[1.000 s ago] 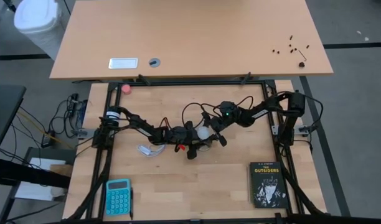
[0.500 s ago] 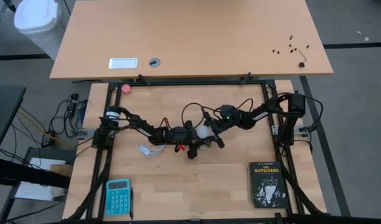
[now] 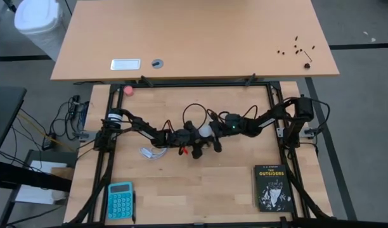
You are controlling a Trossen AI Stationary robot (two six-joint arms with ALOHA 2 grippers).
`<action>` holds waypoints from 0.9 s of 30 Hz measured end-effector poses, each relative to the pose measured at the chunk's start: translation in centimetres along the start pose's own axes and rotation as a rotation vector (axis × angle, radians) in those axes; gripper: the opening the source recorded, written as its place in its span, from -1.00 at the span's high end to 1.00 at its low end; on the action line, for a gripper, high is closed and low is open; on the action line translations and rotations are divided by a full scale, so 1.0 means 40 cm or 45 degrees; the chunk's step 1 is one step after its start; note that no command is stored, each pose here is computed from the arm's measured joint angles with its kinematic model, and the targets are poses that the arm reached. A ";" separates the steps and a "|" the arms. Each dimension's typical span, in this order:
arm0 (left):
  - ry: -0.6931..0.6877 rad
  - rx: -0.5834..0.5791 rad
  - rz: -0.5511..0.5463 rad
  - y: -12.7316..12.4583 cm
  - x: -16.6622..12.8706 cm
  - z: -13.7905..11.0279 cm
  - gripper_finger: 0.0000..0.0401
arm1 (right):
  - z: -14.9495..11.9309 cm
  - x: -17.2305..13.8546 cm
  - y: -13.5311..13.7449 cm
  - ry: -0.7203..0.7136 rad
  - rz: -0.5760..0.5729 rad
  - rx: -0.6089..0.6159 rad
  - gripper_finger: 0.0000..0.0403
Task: Screw lightbulb
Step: Insert the white lightbulb into the silver lamp
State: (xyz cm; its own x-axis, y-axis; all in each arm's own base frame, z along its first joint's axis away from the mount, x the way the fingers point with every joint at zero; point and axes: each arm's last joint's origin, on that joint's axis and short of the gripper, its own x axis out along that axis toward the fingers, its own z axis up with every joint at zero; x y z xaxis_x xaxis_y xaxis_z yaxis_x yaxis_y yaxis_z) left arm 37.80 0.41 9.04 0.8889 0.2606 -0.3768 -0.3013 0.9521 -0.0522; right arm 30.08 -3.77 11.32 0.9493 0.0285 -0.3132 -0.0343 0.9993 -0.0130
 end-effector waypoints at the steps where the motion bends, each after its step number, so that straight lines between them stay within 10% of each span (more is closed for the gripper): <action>1: -0.003 -0.005 0.014 0.000 0.000 0.000 -0.03 | 0.001 0.002 0.008 0.003 -0.046 0.006 0.15; 13: -0.037 -0.062 0.139 0.004 0.000 0.002 -0.03 | 0.000 0.004 0.052 -0.038 -0.535 0.285 0.20; 27: -0.034 -0.056 0.116 -0.003 -0.001 0.001 -0.03 | 0.001 0.008 0.046 -0.004 -0.320 0.168 -0.14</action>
State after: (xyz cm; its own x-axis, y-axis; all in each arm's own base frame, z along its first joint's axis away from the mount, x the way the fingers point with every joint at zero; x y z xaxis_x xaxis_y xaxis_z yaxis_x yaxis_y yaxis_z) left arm 37.80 0.29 9.10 0.8655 0.3508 -0.3574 -0.3959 0.9164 -0.0593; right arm 30.34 -1.92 11.25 0.9238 -0.2204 -0.3129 0.2428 0.9695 0.0338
